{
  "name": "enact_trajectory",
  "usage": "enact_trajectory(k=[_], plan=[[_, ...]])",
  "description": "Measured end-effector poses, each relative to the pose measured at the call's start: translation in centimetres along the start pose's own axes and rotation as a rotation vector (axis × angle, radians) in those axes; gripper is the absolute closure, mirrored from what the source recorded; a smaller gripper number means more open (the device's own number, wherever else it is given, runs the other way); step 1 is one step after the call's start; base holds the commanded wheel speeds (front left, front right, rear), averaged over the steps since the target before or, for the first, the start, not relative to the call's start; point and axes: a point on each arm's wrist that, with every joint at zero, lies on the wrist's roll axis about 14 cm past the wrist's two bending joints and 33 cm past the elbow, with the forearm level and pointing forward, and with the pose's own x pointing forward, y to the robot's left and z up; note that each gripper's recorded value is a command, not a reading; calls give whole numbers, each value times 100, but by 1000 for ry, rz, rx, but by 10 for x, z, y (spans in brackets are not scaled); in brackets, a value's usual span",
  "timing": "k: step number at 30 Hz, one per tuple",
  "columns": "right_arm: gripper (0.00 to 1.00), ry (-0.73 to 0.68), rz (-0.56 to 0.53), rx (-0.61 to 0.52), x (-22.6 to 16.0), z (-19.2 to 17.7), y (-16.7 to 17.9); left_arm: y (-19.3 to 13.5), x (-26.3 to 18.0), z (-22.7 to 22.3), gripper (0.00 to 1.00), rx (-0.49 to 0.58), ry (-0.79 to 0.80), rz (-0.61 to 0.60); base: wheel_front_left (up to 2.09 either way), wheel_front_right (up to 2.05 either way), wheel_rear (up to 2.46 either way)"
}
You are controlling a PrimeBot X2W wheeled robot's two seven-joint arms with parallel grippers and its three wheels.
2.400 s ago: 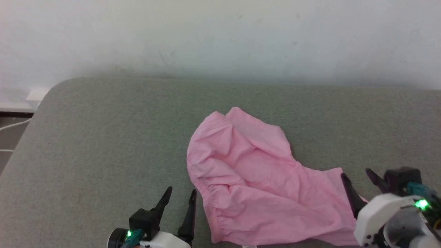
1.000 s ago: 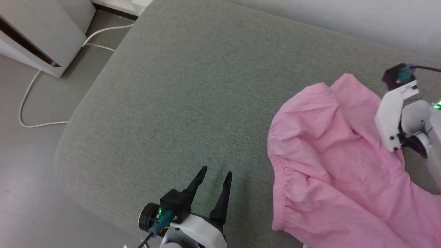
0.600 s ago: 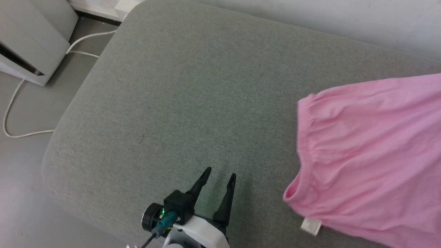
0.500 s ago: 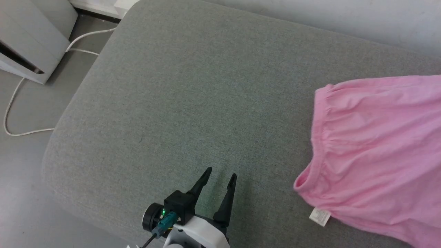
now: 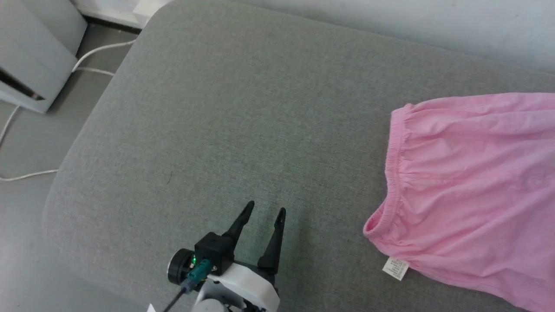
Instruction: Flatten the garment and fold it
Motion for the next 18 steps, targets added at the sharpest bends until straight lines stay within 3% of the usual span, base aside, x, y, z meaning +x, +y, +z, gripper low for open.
enact_trajectory(k=[10, 18], plan=[[0, -355, 34, 35, -61, 54, 13, -12, 8, 41, 0, 10, -138, -67, 0, 0, 0], [0, -479, 6, 105, -133, 29, 1, -32, 7, 50, 0, 2, -174, -147, 0, 0, 0]])
